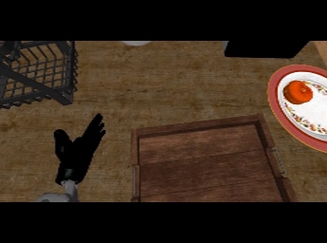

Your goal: Pick the squash from the tray and place it in the plate

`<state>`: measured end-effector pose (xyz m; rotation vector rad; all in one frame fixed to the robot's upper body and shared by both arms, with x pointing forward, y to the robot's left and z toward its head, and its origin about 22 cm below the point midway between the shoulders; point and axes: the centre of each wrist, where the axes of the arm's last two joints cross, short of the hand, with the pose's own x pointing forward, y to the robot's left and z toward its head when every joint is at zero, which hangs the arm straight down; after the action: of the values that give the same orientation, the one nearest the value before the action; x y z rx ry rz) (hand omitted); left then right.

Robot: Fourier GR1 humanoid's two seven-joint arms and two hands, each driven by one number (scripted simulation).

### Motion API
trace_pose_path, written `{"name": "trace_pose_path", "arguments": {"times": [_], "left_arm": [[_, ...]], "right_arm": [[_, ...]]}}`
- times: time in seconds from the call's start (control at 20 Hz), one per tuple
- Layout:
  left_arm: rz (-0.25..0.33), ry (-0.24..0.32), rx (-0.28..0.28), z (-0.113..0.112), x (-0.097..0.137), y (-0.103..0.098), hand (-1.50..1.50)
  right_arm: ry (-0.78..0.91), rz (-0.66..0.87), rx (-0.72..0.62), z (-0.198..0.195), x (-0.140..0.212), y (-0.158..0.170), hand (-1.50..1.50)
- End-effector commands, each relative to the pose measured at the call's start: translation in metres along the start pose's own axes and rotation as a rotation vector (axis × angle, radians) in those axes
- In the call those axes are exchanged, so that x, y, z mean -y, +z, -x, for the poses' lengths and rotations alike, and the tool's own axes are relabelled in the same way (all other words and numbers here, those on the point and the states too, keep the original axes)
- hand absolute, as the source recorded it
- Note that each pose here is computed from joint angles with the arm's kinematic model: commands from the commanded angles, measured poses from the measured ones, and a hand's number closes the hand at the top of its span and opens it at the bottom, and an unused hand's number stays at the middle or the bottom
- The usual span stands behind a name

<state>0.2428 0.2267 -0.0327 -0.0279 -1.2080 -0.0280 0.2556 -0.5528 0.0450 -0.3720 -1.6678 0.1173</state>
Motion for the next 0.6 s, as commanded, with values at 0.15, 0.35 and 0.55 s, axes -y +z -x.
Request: {"name": "trace_pose_path", "arguments": {"times": [0.15,0.35,0.55], "left_arm": [[-0.008,0.016,-0.014,0.001,-0.003,0.002,0.00],[-0.017,0.001,-0.005,0.002,-0.006,-0.001,0.00],[-0.024,-0.004,0.000,0.000,-0.019,0.004,0.00]], "right_arm": [[-0.004,-0.145,0.059,0.010,0.027,0.043,-1.50],[0.041,-0.147,0.053,0.011,0.033,0.052,-1.50],[0.066,-0.158,0.040,0.015,0.043,0.071,-1.50]]}}
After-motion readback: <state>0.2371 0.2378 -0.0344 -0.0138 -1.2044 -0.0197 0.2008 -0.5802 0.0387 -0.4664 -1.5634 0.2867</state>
